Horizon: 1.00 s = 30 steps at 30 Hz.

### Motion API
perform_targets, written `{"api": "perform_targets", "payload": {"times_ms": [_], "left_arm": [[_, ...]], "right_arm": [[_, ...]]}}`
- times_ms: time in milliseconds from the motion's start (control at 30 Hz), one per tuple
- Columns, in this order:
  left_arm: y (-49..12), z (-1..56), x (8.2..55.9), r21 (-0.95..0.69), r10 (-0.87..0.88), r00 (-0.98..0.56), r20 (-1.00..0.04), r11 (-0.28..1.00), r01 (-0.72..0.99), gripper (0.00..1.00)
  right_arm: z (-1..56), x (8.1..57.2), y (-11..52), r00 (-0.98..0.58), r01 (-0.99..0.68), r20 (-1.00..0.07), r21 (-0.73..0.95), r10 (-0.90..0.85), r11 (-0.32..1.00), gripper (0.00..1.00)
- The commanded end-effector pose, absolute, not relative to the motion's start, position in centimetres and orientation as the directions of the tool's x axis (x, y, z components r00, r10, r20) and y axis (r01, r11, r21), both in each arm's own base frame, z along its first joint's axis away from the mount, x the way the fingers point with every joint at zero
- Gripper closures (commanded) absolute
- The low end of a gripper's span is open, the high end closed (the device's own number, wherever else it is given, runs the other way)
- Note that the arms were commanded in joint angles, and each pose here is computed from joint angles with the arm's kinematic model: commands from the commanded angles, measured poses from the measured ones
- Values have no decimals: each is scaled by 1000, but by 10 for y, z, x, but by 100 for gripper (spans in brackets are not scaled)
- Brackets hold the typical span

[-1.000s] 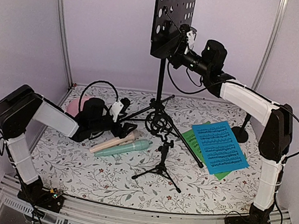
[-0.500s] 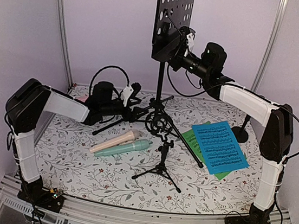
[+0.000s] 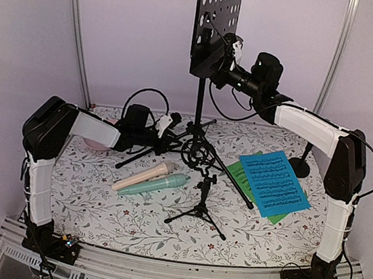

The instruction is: Pack up the instrument practice props

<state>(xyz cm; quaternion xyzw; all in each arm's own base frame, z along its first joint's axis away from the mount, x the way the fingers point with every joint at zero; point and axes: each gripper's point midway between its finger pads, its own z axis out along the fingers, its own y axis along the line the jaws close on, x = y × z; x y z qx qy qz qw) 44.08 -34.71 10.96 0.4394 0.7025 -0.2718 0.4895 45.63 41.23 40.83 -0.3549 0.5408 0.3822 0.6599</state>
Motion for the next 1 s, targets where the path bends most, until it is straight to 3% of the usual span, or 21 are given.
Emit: {"api": "perform_targets", "payload": {"times_ms": [0, 33, 100, 567, 967], "left_arm": [[-353, 118, 434, 32, 338, -129, -932, 434, 900, 75], [-354, 119, 437, 35, 339, -130, -932, 440, 897, 80], [-356, 119, 443, 46, 347, -132, -929, 461, 886, 100], [-346, 284, 399, 52, 35, 40, -999, 449, 892, 100], [-337, 366, 375, 128, -112, 199, -974, 453, 882, 100]], "right_arm": [[248, 466, 424, -229, -883, -960, 135, -162, 450, 100], [247, 465, 424, -230, -883, -959, 136, -163, 449, 100], [248, 465, 424, -231, -883, -959, 136, -163, 449, 100], [285, 462, 423, -227, -882, -965, 148, -129, 448, 100], [293, 441, 439, -220, -903, -963, 141, -157, 405, 100]]}}
